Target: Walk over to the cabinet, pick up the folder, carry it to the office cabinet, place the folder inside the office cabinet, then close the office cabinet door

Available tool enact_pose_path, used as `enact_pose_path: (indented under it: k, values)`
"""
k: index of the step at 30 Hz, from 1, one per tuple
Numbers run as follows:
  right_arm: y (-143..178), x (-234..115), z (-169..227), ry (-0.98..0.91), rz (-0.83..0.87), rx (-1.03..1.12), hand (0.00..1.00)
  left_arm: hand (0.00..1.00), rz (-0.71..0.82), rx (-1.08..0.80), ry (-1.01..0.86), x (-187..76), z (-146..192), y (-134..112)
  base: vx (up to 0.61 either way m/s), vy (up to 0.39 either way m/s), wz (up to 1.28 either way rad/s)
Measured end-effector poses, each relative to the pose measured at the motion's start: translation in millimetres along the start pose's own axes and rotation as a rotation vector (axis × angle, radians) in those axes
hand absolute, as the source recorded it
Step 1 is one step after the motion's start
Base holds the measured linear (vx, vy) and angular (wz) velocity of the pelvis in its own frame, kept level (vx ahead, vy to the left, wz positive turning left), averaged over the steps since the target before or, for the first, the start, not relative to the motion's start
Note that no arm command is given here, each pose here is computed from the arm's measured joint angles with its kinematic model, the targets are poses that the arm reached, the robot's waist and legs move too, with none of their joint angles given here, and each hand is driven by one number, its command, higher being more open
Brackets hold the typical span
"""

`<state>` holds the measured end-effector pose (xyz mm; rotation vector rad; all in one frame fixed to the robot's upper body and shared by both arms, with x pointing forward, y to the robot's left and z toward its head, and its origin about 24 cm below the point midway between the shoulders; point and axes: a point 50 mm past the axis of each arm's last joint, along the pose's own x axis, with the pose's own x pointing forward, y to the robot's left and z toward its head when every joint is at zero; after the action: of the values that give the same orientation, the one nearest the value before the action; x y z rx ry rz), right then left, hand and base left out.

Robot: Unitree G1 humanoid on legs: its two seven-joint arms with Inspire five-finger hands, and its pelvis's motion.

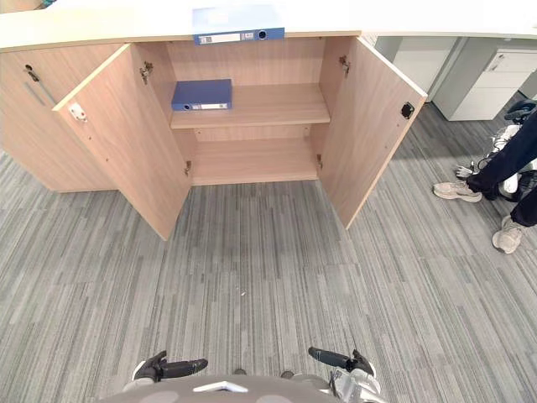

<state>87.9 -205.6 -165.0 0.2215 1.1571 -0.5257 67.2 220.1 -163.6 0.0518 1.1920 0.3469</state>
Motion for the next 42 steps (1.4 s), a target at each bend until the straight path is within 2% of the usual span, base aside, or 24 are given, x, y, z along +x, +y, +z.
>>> enact_pose_path:
  k: [12,20,34,42]
  values:
    - [1,0,2,-0.009,0.0,-0.055,1.0,1.0,-0.003,-0.03,0.011,0,-3,-2,-0.04,-0.006,0.02]
    - [5,1,8,-0.032,0.01,-0.215,1.0,1.0,0.003,-0.024,0.012,0,-3,1,-0.01,-0.008,0.0]
    - [7,1,10,-0.03,0.015,-0.194,1.0,1.0,0.014,-0.014,-0.01,0,1,4,0.05,0.012,-0.16]
    - [17,1,30,-0.095,0.045,-0.143,1.0,1.0,0.011,0.019,-0.036,2,12,3,0.16,0.063,0.16]
